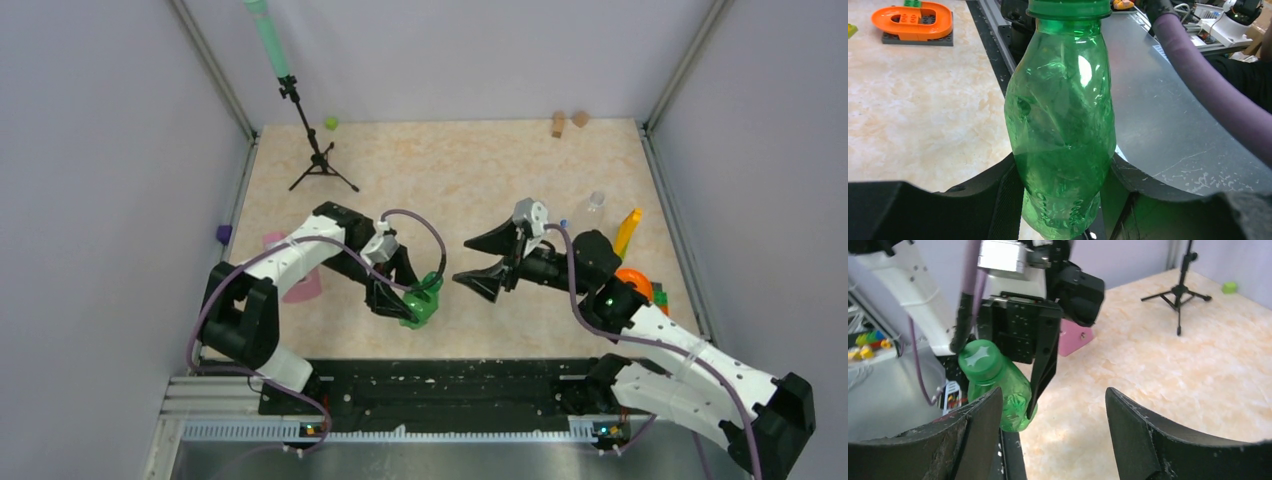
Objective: Unscrew the bottle caps
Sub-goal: Unscrew the bottle cap from the plastic bottle.
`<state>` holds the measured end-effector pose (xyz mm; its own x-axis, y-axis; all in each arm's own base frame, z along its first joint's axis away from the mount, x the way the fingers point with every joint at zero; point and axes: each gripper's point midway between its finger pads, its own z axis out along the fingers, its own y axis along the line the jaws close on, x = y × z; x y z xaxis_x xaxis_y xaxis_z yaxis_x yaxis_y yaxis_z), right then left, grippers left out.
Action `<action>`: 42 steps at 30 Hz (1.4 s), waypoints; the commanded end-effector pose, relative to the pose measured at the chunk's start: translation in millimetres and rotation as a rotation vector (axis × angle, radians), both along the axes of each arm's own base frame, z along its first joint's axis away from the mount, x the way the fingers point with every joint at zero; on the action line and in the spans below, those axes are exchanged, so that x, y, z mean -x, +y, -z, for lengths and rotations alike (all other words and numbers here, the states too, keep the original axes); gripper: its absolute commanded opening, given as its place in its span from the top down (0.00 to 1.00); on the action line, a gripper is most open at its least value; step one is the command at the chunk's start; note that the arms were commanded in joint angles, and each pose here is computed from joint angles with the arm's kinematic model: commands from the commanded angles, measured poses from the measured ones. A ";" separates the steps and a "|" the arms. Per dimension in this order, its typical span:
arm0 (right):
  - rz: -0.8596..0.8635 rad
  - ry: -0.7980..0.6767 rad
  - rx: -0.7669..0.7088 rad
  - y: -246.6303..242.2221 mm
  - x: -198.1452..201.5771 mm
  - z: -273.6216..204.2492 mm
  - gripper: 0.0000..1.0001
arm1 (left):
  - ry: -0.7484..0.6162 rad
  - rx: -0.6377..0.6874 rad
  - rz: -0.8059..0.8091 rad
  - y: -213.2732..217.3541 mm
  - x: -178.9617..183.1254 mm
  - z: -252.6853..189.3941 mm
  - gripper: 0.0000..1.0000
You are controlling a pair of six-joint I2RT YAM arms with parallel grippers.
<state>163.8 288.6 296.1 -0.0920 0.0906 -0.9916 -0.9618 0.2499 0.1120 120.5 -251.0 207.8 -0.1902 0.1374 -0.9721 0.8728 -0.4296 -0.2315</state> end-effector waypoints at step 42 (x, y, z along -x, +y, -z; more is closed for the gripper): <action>0.159 0.200 -0.031 81.8 5.2 -33.8 0.38 | -0.074 0.166 -0.211 17.3 -27.3 -23.6 1.00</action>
